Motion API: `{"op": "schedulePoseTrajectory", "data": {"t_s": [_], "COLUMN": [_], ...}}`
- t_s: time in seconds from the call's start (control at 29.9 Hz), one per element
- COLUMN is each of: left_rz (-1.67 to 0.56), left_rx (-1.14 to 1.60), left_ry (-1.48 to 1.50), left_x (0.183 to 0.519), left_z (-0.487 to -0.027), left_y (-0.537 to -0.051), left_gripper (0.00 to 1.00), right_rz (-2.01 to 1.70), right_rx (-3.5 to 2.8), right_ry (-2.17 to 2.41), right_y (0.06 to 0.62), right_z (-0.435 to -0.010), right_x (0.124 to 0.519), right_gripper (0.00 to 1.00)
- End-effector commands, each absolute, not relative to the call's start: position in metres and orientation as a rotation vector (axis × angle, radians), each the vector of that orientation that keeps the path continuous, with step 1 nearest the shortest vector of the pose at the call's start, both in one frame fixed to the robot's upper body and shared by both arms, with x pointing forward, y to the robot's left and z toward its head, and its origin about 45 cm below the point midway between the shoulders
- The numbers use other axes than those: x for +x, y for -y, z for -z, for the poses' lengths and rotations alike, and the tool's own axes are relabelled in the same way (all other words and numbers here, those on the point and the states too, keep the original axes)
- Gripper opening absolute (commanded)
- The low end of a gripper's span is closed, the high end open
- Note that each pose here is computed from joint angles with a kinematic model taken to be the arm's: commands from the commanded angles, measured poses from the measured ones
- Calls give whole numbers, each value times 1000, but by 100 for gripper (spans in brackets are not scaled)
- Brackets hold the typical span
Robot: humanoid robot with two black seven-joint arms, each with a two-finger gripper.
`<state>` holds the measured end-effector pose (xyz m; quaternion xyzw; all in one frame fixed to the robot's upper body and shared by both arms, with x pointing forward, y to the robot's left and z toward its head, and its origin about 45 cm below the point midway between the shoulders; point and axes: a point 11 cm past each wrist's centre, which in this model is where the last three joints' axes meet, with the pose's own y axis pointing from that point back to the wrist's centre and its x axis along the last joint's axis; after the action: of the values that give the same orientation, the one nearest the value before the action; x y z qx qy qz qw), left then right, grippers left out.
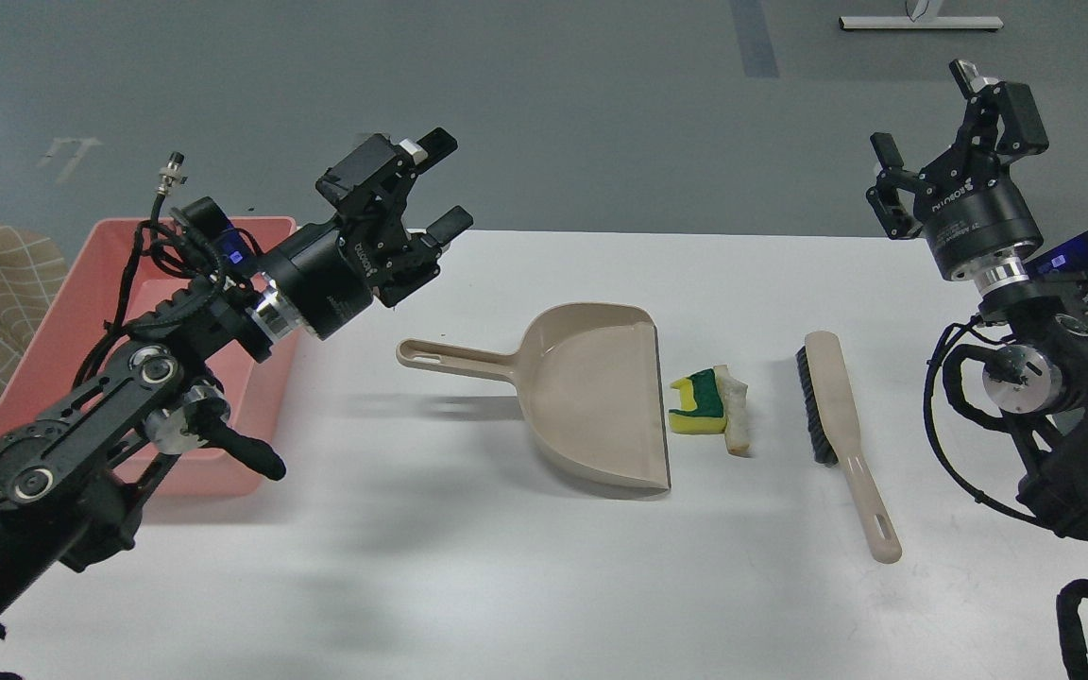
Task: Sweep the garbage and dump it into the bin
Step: 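Move the left gripper down to the beige dustpan handle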
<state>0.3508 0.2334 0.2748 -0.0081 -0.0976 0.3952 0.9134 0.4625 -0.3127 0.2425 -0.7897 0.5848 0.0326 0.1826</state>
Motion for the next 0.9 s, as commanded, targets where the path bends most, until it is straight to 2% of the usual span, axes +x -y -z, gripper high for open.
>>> {"op": "schedulePoseTrajectory", "data": {"t_s": [0.0,0.07,0.2,0.54,0.87], "left_rz": [-776,-752,-765,-901,-1023], "left_rx": [91,161,239,432,465], "left_ry": [319,377,421,419,254], "left_x": [329,311,295,265,269], "left_z": [-277,-274,-264,-199,-150], "left_y": [-242,-247,-256,-274,-262], "left_gripper": [98,98,98,98,98], "right_rz": [-92,-92,-97,-101,-102], "right_rx": [-2227,-2229,-2229,-2231,-2231], "right_ry": [-1651,-1651,-1649,-1648,-1654], "right_y": [313,312,311,310,310], "right_z": [-242,-242,-241,-240,-238], "right_x": [463,463,462,462,462], "right_gripper": [100,100,100,100,100]}}
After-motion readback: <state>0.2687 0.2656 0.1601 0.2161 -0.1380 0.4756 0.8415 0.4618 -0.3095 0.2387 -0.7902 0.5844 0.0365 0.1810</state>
